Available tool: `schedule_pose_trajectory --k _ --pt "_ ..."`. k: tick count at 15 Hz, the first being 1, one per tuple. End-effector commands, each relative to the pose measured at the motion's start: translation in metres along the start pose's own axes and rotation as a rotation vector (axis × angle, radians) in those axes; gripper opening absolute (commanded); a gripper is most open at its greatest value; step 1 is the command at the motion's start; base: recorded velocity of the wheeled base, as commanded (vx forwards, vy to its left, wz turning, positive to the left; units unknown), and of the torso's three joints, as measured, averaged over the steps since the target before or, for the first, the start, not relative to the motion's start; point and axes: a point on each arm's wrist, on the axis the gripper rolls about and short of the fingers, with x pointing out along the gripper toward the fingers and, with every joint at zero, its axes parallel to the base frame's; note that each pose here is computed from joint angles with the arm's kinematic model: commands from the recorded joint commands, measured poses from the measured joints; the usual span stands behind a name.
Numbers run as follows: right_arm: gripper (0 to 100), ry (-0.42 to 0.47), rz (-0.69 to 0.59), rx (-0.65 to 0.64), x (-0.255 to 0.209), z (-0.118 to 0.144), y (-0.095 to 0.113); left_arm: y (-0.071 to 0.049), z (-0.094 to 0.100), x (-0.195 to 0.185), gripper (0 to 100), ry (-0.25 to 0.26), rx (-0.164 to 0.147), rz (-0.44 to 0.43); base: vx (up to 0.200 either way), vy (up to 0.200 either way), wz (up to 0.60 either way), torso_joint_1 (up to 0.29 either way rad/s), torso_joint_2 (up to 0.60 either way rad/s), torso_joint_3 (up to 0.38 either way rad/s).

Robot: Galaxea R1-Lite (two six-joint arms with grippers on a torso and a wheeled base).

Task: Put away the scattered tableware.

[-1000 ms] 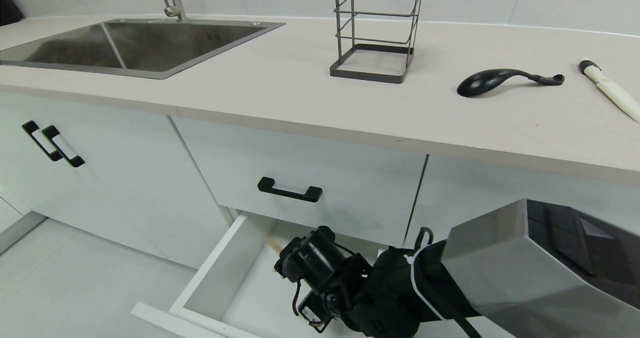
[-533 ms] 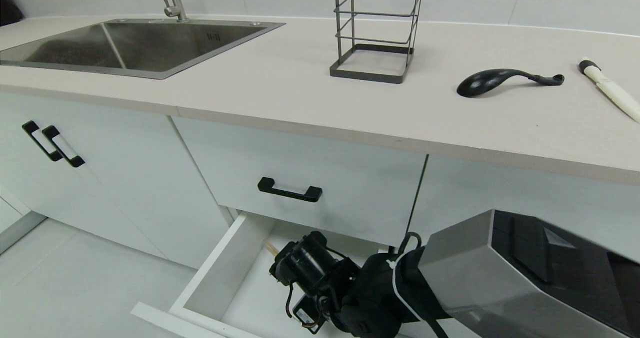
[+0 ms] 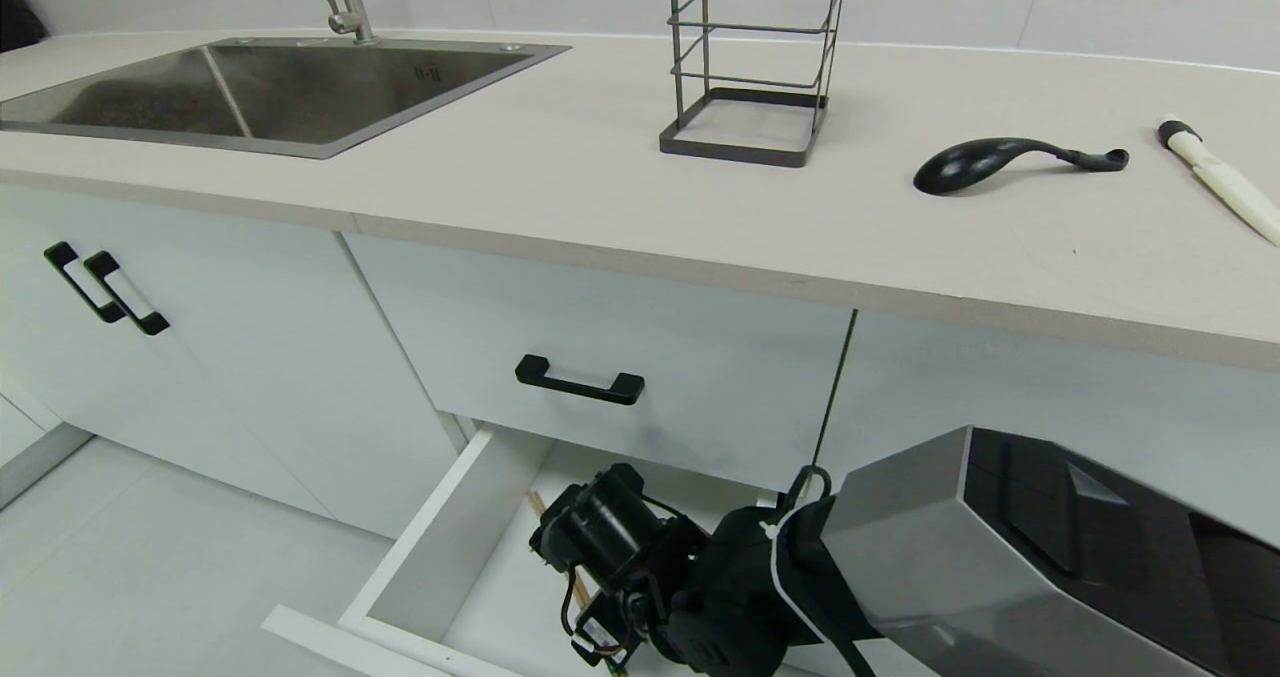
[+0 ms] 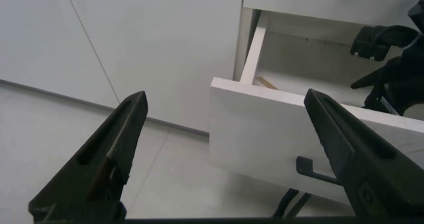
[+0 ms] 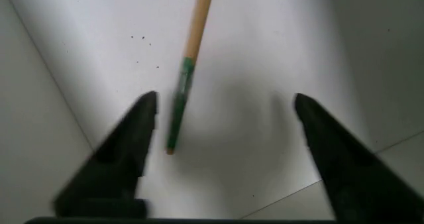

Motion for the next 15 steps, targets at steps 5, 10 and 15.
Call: schedule_pose_trajectory --k 5,10,15 --pt "100 -0.172 0.037 0.009 -0.063 0.040 0.006 0.000 0.000 0.000 100 0.000 -0.001 0.000 0.000 0.000 0.00 0.000 0.00 0.000" --pt "100 -0.334 0.140 0.003 -0.128 0.053 0.023 0.000 0.000 0.000 100 0.000 -0.001 0.000 0.000 0.000 0.00 0.000 0.00 0.000" --pt "100 -0.440 0.199 0.012 -0.157 0.019 0.022 0.000 0.000 0.000 100 0.000 -0.001 0.000 0.000 0.000 0.00 0.000 0.00 0.000"
